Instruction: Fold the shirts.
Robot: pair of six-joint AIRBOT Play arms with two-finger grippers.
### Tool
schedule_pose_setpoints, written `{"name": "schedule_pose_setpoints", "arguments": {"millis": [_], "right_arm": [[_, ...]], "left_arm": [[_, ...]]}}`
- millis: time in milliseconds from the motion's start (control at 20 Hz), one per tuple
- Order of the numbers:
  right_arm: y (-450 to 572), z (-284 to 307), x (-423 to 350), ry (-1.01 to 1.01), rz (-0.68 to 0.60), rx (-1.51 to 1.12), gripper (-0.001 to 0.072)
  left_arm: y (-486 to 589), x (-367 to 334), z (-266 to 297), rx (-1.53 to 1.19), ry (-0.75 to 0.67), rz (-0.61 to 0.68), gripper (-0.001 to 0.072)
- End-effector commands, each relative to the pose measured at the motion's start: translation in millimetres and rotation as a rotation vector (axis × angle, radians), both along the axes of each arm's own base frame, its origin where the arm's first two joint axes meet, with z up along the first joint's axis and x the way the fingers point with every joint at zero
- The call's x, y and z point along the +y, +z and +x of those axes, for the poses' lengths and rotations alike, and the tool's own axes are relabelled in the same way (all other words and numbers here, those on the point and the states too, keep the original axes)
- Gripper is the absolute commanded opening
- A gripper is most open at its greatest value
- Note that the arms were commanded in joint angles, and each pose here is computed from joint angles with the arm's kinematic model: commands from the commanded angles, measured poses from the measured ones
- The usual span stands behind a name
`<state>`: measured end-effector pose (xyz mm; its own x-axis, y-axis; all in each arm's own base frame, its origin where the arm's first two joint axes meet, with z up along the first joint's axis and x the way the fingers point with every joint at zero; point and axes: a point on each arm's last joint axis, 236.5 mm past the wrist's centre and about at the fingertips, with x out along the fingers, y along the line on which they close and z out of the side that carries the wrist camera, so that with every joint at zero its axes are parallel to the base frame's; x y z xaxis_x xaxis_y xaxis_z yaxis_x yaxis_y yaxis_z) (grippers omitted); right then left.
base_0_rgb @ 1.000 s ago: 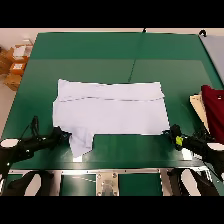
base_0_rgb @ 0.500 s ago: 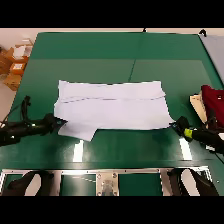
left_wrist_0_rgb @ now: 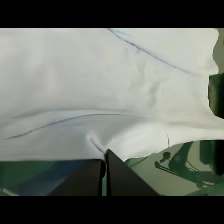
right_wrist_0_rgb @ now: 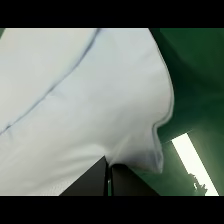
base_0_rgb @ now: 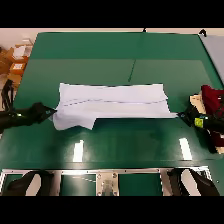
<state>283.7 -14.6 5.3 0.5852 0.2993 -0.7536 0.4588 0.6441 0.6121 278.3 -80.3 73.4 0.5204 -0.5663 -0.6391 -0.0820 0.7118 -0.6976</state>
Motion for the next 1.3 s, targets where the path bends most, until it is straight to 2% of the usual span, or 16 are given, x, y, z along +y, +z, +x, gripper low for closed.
{"name": "schedule_pose_setpoints", "arguments": {"millis": [0, 350, 750, 800, 850, 900, 950, 1000, 1050, 1150, 1200, 1250], "right_arm": [[10.1, 42.3, 3.3, 0.025, -0.007, -0.042, 0.0013], [-8.6, 151.8, 17.6, 0.123, -0.015, -0.024, 0.0014], [-78.2, 215.2, 10.1, 0.121, 0.030, 0.079, 0.0015], [-82.4, 223.4, 7.6, 0.110, 0.033, 0.073, 0.0044], [-79.2, 238.2, 1.9, 0.083, 0.038, 0.042, 0.0228], [-69.3, 252.6, -7.4, 0.062, 0.037, 0.005, 0.0362], [-54.0, 264.1, -19.0, 0.054, 0.033, -0.029, 0.0377], [-37.9, 267.3, -29.4, 0.069, 0.028, -0.047, 0.0387], [-26.9, 262.6, -39.4, 0.105, 0.021, -0.043, 0.0437], [-23.2, 230.9, -56.1, 0.216, 0.021, 0.033, 0.0443], [-28.6, 212.6, -60.1, 0.270, 0.027, 0.079, 0.0484], [-37.5, 195.7, -61.8, 0.326, 0.028, 0.119, 0.0492]], "left_arm": [[5.9, 16.2, 34.5, -0.031, 0.018, 0.028, 0.0030], [-34.2, 26.3, 128.8, 0.003, -0.010, 0.020, 0.0031], [-87.6, 7.1, 223.8, 0.019, -0.043, 0.042, 0.0032], [-89.1, 11.0, 234.5, 0.007, -0.020, 0.045, 0.0035], [-85.2, 18.1, 246.9, -0.027, 0.014, 0.061, 0.0291], [-75.1, 25.5, 260.2, -0.069, 0.055, 0.072, 0.0638], [-60.3, 32.9, 270.8, -0.096, 0.092, 0.064, 0.0687], [-44.2, 37.8, 275.0, -0.114, 0.088, 0.055, 0.0669], [-30.5, 40.5, 273.8, -0.121, 0.061, 0.044, 0.0668], [-7.9, 47.4, 264.8, -0.108, 0.010, 0.015, 0.0668], [-1.0, 50.2, 259.5, -0.090, -0.002, -0.004, 0.0667], [2.4, 50.9, 255.5, -0.078, -0.014, -0.013, 0.0667]]}}
